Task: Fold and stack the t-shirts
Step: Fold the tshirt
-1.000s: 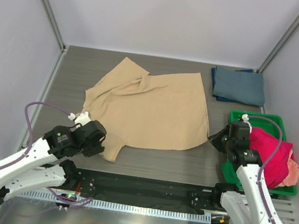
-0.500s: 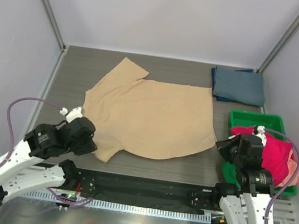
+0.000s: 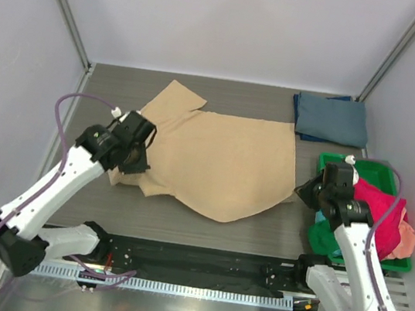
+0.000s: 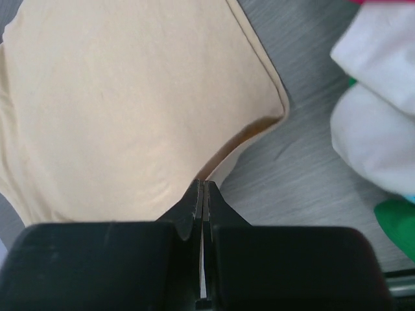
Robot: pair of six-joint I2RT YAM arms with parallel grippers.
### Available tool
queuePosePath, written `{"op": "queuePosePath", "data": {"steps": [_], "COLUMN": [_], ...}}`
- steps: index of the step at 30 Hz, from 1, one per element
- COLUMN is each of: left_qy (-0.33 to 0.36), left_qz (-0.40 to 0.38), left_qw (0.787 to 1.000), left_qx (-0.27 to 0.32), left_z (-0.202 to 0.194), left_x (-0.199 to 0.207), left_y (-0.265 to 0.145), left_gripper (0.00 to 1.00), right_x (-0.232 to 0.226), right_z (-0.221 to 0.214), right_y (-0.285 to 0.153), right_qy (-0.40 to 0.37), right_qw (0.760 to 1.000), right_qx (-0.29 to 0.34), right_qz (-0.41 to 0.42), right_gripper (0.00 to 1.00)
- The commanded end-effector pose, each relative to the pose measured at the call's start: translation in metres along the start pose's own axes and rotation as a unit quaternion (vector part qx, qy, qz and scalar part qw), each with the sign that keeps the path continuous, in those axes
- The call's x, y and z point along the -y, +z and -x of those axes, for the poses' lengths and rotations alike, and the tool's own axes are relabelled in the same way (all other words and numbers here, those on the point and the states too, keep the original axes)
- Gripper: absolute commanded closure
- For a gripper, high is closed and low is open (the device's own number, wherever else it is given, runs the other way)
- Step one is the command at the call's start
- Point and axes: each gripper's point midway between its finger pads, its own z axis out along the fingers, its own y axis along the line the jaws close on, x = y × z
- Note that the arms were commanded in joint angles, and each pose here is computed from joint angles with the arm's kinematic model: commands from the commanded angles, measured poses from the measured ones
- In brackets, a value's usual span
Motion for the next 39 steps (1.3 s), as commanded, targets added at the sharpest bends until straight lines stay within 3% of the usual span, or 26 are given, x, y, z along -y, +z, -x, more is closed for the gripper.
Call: {"op": "queuePosePath", "data": {"steps": [1,8,20,21,24,25,26,27,30,33,37,38,39], "left_qy": [0.049,0.082,0.101,0.100,0.085,0.080,0.071,0.062,0.022,-0.039,-0.137,-0.155,-0.165], "left_qz": [-0.031,0.000,0.053,0.059,0.077,0.077,0.080,0.081,0.081,0.075,0.042,0.010,0.023], "left_qw": [0.998,0.997,0.992,0.991,0.991,0.991,0.991,0.993,0.996,0.996,0.990,0.986,0.985], "left_qx": [0.026,0.002,-0.062,-0.067,-0.074,-0.075,-0.075,-0.064,-0.027,0.002,0.011,0.053,0.034], "left_z": [0.046,0.102,0.139,0.144,0.158,0.162,0.163,0.166,0.169,0.135,0.079,0.086,0.055], "left_x": [0.013,0.016,0.004,0.005,0.001,0.001,0.001,0.000,-0.003,-0.018,-0.029,-0.025,-0.038], "left_y": [0.008,0.056,0.132,0.143,0.159,0.159,0.156,0.148,0.132,0.114,0.112,0.099,0.112], "left_gripper": [1.00,1.00,0.98,0.95,0.68,0.48,0.42,0.34,0.26,0.25,0.24,0.22,0.18], "right_x": [-0.039,-0.041,-0.029,-0.027,-0.024,-0.028,-0.030,-0.036,-0.040,-0.041,-0.023,-0.021,-0.020], "right_z": [0.047,0.078,0.098,0.099,0.099,0.105,0.099,0.106,0.115,0.106,0.058,0.050,0.041], "right_y": [0.008,0.055,0.125,0.129,0.148,0.151,0.159,0.159,0.148,0.121,0.105,0.102,0.101], "right_qy": [-0.004,0.004,0.035,0.036,0.036,0.034,0.031,0.029,0.023,0.018,0.017,0.018,0.017], "right_qw": [0.997,0.997,0.996,0.996,0.996,0.997,0.998,0.998,0.998,0.999,1.000,1.000,0.999], "right_qx": [0.062,0.077,0.056,0.055,0.040,0.038,0.017,0.020,0.032,0.038,-0.007,-0.014,-0.025], "right_qz": [0.039,-0.011,-0.052,-0.057,-0.068,-0.063,-0.058,-0.052,-0.046,-0.021,0.002,0.010,0.017], "right_gripper": [0.99,0.99,0.99,0.99,0.98,0.87,0.53,0.37,0.01,0.00,0.00,0.00,0.00]}}
